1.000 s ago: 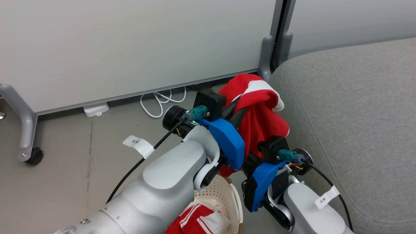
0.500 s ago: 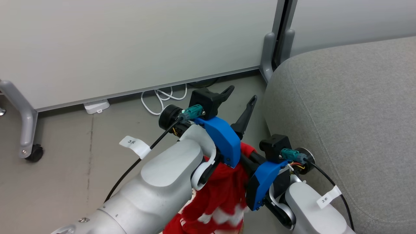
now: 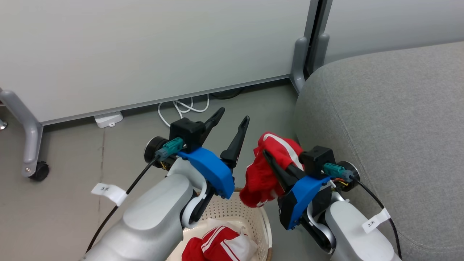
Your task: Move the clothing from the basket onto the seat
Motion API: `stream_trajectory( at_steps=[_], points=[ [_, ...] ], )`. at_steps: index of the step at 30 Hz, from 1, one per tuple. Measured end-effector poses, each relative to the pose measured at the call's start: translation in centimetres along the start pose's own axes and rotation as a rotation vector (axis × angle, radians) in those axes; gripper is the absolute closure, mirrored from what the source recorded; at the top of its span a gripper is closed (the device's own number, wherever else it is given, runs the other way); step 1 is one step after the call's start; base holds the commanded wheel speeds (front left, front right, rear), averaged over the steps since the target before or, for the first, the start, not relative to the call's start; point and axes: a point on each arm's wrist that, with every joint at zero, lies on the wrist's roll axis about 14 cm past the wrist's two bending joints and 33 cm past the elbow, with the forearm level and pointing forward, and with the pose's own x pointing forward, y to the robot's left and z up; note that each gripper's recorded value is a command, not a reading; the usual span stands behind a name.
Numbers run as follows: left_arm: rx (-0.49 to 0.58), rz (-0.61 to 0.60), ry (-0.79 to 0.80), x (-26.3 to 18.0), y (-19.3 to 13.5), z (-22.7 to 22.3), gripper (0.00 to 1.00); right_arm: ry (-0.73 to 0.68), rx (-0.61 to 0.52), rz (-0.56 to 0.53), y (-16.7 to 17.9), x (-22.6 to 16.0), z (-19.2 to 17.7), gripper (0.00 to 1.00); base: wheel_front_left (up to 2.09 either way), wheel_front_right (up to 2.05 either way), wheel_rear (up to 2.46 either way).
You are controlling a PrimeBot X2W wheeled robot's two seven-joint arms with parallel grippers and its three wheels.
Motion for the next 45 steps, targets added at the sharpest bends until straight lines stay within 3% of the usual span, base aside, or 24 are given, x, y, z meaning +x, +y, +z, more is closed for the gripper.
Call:
stream_trajectory(
  at_steps=[10,25,45],
  points=[
    [-0.05,0.102,-0.101,-4.2,2.5,-0.4,0.0,-0.013,0.002,-0.057,-1.6,-0.8,0.4,1.0,0.0,0.0,0.0],
    [-0.053,0.164,-0.094,-9.4,3.4,-3.6,0.0,-0.005,0.017,-0.12,-3.0,-2.9,0.1,1.0,0.0,0.0,0.0],
    [-0.054,-0.021,-0.037,-4.9,-1.2,-5.7,0.0,-0.019,0.042,-0.342,-8.8,-8.9,-0.1,1.0,0.0,0.0,0.0]
  ],
)
